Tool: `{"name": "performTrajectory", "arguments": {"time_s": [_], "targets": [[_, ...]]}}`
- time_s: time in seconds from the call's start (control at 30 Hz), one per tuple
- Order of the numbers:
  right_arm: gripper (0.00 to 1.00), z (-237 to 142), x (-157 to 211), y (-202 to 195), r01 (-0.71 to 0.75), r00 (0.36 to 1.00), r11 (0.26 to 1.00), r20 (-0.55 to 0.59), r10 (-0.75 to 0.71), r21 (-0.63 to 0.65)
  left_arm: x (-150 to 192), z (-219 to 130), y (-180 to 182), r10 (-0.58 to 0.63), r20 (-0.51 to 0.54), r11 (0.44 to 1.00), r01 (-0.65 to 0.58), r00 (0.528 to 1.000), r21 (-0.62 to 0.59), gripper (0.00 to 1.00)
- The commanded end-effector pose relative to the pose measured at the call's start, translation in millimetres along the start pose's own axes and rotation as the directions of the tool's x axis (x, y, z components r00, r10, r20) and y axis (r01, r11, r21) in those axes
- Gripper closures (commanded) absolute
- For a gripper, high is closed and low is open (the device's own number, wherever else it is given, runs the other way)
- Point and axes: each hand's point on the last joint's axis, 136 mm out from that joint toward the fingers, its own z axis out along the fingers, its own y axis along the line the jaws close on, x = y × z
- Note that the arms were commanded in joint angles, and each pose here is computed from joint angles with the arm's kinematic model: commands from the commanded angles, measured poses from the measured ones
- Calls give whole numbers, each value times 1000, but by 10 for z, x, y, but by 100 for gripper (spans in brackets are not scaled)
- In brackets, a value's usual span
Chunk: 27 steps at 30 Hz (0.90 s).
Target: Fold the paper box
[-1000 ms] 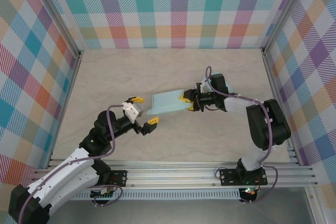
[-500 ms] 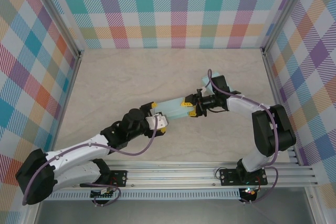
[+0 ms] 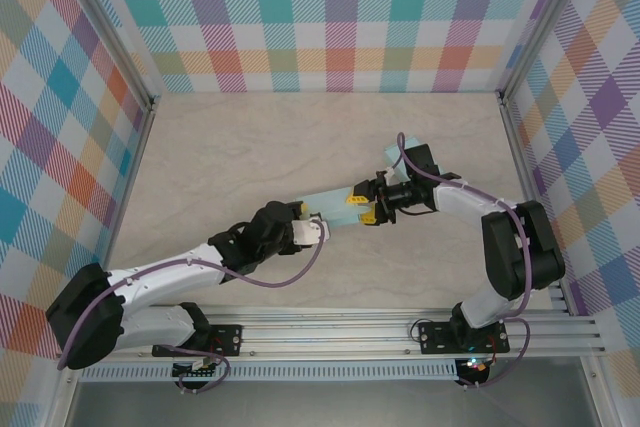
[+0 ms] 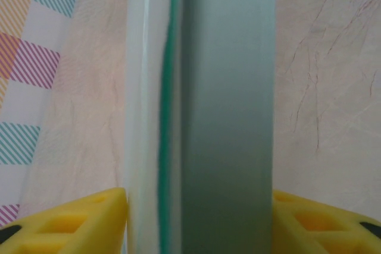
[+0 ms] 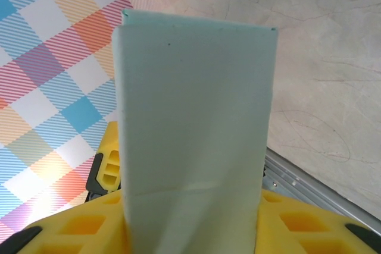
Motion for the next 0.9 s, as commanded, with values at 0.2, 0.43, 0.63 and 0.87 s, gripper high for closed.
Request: {"name": "performTrajectory", "arguments": {"time_s": [0.2, 0.43, 0.63, 0.87], "targets": [[46, -45, 50, 17, 56, 998, 998, 10, -56, 10, -44, -196, 38, -32, -57, 996, 36, 998, 81, 61], [37, -279, -143, -24, 76, 989, 997, 127, -78, 16, -28, -290, -121, -47, -64, 979, 58, 997, 195, 71], [32, -747, -238, 9, 173, 929, 978, 311, -201, 115, -44, -300, -262, -147, -44, 915, 152, 988, 374, 73], [34, -1045, -76, 208, 386, 792, 873, 378, -479, 298, -50, -143, -303, -193, -98, 806, 215, 976, 552, 74]]}}
